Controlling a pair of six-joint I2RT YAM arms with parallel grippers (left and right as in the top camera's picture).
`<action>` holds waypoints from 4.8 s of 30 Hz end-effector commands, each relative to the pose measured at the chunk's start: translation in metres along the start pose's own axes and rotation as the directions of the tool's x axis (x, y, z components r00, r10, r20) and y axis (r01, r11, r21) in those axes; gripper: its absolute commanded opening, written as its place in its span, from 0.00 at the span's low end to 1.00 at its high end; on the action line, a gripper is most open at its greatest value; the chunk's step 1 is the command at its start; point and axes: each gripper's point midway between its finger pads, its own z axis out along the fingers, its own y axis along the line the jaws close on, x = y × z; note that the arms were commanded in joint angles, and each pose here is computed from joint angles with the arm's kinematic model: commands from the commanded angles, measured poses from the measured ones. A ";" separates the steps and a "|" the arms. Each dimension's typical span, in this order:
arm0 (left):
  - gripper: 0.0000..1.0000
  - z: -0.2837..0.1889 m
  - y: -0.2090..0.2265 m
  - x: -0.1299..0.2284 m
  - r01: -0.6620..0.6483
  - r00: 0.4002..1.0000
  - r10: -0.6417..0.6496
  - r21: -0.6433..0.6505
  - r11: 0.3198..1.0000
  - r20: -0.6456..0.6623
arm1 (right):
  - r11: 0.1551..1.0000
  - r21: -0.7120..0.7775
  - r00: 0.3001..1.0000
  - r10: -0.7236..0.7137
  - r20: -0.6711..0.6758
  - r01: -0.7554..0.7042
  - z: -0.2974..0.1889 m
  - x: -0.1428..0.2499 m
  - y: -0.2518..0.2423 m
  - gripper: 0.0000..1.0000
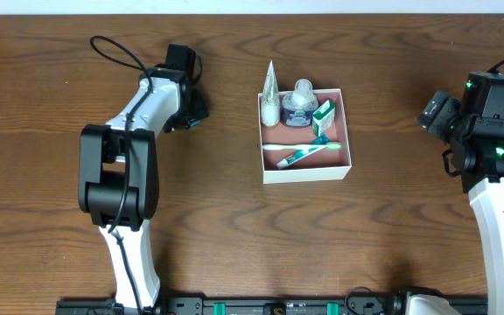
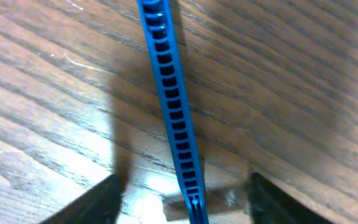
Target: Pack container
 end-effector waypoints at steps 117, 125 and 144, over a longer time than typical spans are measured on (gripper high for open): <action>0.98 -0.318 -0.140 0.160 -0.994 -0.008 0.821 -0.095 0.057 0.570 | 1.000 0.010 1.000 -0.005 0.012 0.005 -0.002 -0.005 -0.003 0.99; 0.98 -0.370 -0.063 0.138 -0.903 0.244 0.768 -0.151 0.403 0.592 | 1.000 0.010 1.000 -0.005 0.012 0.005 -0.002 -0.005 -0.003 0.99; 0.98 -0.420 0.102 0.204 -0.793 0.473 0.597 0.018 0.609 0.649 | 1.000 0.010 1.000 -0.005 0.012 0.005 -0.002 -0.005 -0.003 0.99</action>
